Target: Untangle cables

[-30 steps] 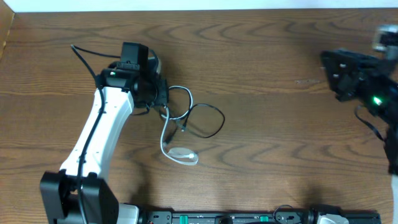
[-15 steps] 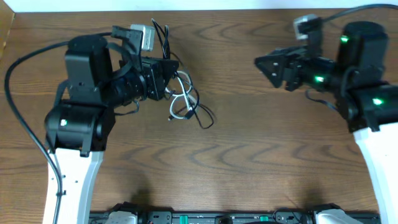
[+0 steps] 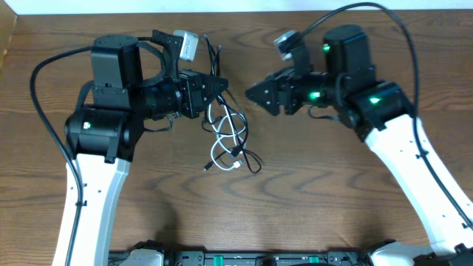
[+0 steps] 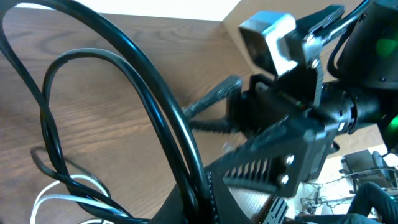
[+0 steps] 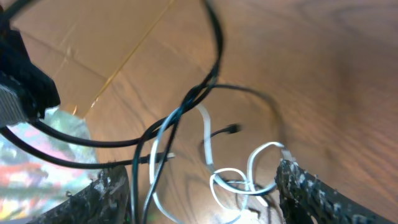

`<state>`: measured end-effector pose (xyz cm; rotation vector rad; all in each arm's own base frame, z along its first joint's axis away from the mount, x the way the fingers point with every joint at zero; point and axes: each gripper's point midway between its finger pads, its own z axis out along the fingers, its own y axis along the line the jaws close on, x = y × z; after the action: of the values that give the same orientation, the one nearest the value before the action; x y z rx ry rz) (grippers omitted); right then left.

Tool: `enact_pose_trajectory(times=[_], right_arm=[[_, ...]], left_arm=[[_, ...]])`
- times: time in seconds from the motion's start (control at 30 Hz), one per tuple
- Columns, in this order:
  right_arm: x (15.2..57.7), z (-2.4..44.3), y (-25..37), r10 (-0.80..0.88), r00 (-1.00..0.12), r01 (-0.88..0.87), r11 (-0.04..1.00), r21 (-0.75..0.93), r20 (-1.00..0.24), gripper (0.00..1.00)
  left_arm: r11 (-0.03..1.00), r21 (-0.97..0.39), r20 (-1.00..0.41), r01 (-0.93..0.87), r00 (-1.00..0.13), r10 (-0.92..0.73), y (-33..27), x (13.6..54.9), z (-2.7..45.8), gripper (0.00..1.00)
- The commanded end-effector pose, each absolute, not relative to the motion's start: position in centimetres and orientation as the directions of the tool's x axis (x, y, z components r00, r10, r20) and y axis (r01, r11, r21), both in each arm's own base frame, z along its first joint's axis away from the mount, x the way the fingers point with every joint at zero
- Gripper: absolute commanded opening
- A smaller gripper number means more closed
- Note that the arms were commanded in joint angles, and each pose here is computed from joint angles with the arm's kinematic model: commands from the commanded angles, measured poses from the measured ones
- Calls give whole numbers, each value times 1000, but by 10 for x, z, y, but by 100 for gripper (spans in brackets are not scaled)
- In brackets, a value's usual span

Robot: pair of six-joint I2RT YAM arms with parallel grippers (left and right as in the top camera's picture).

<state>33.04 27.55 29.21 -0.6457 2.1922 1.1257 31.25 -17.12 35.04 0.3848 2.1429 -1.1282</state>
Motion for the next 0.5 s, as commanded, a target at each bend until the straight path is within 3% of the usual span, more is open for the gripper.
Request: enact_pose_trajectory(times=[0.0, 0.2, 0.47], right_arm=[[324, 288, 289, -191, -700, -674, 493, 550, -688, 70], [309, 283, 312, -247, -677, -718, 425, 551, -693, 65], [299, 259, 323, -300, -710, -697, 429, 575, -637, 52]], left_arm=[[558, -622, -685, 550, -727, -47, -173, 311, 354, 7], [561, -626, -679, 542, -732, -51, -173, 312, 353, 7], [601, -640, -651, 479, -753, -94, -167, 318, 349, 8]])
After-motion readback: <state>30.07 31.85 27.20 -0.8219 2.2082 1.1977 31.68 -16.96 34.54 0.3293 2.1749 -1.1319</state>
